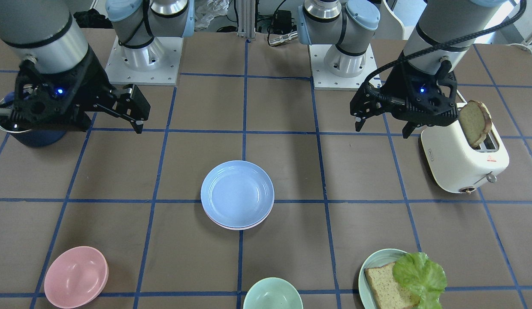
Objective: Stack three plates with pink and blue
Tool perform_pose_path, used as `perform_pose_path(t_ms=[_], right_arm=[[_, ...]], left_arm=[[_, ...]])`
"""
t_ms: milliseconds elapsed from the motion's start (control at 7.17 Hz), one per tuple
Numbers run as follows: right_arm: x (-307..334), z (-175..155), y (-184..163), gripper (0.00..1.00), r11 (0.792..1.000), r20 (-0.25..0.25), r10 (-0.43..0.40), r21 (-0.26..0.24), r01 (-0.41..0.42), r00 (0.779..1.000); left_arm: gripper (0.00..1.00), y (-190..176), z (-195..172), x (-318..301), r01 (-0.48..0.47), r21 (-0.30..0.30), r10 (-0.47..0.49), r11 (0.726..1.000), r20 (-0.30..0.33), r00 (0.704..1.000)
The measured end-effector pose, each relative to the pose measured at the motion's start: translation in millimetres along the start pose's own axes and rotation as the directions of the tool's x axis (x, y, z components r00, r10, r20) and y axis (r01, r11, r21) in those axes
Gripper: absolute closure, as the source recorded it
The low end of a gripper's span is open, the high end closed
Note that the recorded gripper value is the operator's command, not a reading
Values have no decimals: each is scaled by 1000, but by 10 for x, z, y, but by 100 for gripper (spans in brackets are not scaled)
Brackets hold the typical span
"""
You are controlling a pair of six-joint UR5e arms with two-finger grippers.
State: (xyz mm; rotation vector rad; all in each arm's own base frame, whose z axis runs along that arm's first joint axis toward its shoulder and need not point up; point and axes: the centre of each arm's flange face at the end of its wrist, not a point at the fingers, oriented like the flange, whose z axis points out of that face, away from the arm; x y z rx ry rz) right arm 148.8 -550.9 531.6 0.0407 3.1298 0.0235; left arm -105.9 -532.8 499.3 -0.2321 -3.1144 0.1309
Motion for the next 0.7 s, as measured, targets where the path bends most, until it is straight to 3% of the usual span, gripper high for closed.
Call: perform_pose_path(t_ms=[419,698], right_arm=[[13,-79,147,0,998,-1,-9,66,9,1000],[18,-127,194,0,997,-2,-9,77,9,1000]], left_arm=[[0,-56,39,-9,2,17,-2,1000,8,1000],[0,-36,-1,-5,4,25,-4,1000,12,1000]])
